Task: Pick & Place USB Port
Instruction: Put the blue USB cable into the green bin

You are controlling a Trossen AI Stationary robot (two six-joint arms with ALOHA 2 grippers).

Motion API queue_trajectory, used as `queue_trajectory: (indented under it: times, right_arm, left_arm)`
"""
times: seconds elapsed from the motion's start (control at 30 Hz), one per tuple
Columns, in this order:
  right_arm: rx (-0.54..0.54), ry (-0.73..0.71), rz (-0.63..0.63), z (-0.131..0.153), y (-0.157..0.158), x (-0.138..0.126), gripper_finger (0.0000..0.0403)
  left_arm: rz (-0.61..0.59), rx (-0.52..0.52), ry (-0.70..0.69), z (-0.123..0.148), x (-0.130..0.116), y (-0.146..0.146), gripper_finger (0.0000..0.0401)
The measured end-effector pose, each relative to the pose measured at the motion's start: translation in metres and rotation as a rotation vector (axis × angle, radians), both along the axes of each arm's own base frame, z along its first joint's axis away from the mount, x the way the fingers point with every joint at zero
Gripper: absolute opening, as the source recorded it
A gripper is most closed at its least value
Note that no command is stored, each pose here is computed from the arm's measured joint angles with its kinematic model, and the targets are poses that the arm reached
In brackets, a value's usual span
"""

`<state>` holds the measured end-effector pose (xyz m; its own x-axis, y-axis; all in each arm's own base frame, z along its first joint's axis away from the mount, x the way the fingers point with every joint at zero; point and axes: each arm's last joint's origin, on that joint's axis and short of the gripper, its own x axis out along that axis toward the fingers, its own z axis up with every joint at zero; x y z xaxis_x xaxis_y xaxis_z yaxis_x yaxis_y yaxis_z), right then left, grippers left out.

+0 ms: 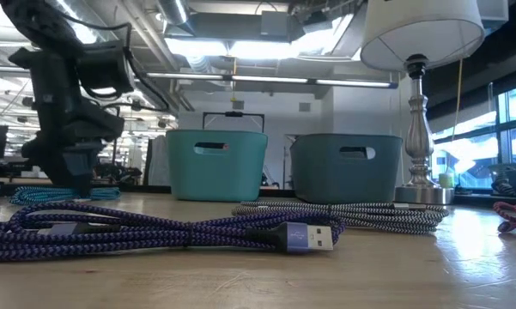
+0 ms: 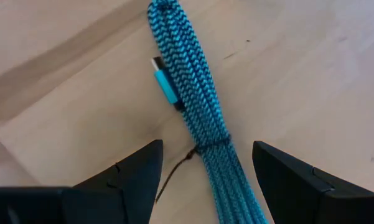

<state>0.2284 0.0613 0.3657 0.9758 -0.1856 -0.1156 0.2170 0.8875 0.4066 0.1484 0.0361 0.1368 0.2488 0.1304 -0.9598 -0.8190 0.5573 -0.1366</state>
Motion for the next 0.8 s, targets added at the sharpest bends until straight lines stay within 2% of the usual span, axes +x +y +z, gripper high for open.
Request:
queue_trajectory:
  times: [0.13,0.2,0.3,0.4,0.43,0.6,0.67,0.73,0.8]
  right_arm:
    - [0.000,0.000,0.000,0.000,0.000,0.000,0.0158]
    - [0.000,0.000,0.000,0.000,0.000,0.000,0.0158]
    - [0.000,0.000,0.004,0.000,0.001,0.000,0.0158]
    - [0.001,0.000,0.004,0.000,0.001,0.000,0.0158]
    - [0.001,0.001,0.004,0.000,0.001,0.000,0.0158]
    - [0.005,0.004,0.005,0.000,0.001,0.000,0.0158]
    - [0.006,0.004,0.006,0.000,0.001,0.000,0.0158]
    - [0.003,0.004,0.006,0.000,0.001,0.000,0.0158]
    - [0.002,0.004,0.006,0.000,0.001,0.000,0.0158]
  left_arm:
    - [0.004,0.007,0.034,-0.007,0.006,0.002,0.0239]
    - [-0.001,0.011,0.051,-0.009,0.007,0.002,0.0222]
    - [-0.026,0.022,0.074,-0.004,0.009,0.002,0.0148]
    - [-0.092,-0.005,0.075,0.006,0.009,0.000,0.0039]
    - [-0.103,-0.017,0.052,0.011,0.010,0.000,0.0026]
    - [-0.141,-0.016,0.003,0.053,0.011,-0.003,0.0018]
    - [-0.161,0.039,-0.065,0.079,0.011,-0.004,0.0018]
    - [-0.184,0.129,-0.203,0.109,0.014,-0.004,0.0018]
    - [-0.221,0.232,-0.398,0.140,0.019,-0.003,0.0018]
